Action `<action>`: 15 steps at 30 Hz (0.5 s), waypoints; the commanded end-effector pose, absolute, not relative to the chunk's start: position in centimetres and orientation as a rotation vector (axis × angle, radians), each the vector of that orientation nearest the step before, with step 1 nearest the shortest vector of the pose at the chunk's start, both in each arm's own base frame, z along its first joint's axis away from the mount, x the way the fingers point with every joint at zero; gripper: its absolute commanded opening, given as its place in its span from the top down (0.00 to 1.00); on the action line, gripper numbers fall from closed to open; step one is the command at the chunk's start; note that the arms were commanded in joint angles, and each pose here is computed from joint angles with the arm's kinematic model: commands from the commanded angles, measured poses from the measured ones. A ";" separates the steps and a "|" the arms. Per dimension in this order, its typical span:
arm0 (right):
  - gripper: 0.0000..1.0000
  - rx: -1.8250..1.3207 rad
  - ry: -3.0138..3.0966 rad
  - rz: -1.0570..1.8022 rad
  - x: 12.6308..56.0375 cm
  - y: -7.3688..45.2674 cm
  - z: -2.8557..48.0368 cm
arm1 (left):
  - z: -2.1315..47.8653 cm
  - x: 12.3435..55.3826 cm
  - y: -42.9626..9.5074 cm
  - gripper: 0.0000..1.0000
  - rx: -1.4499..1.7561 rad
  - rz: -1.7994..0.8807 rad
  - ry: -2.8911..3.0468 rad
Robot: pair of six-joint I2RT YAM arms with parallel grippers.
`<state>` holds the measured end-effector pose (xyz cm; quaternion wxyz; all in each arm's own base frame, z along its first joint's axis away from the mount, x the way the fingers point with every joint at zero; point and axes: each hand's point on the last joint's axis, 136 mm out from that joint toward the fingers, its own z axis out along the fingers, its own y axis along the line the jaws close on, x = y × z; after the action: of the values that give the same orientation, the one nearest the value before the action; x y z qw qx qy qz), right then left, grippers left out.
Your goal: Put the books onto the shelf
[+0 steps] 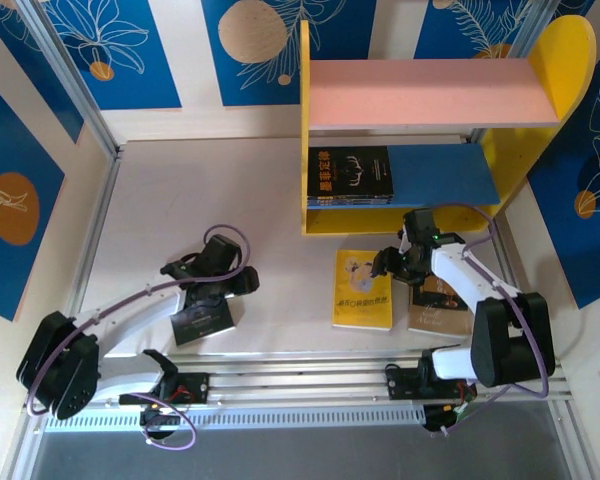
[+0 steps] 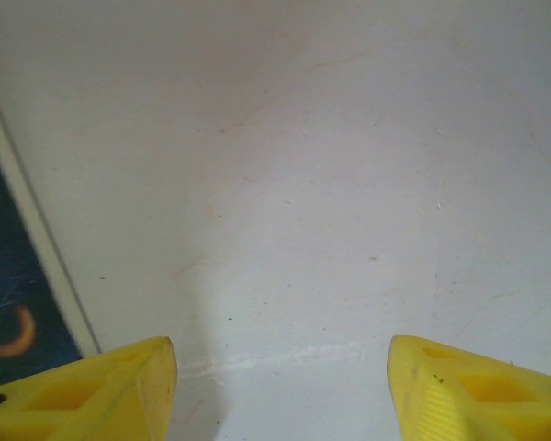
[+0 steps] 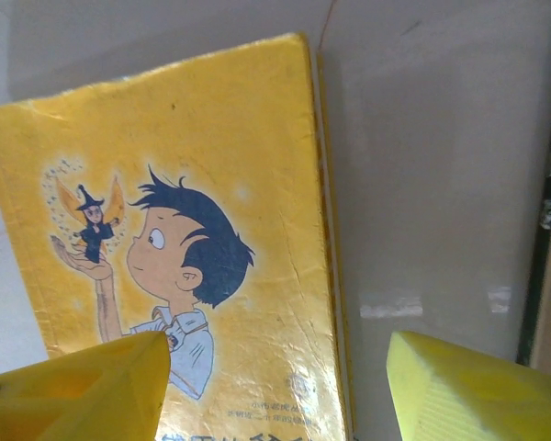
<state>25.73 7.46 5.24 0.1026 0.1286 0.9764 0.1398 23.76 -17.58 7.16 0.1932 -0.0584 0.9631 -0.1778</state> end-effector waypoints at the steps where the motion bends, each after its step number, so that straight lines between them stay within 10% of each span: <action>1: 0.36 0.337 2.918 0.451 25.6 8.6 5.3 | 7.2 24.0 -19.0 0.38 -0.088 -0.572 2.713; 15: 0.36 0.210 2.907 0.817 25.0 16.2 4.8 | 5.0 23.7 -20.6 0.39 -0.045 -0.637 2.755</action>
<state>25.31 13.15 4.37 0.0686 0.0739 0.9729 0.2082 23.93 -19.90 5.46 0.1612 -0.0332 0.9636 -0.2108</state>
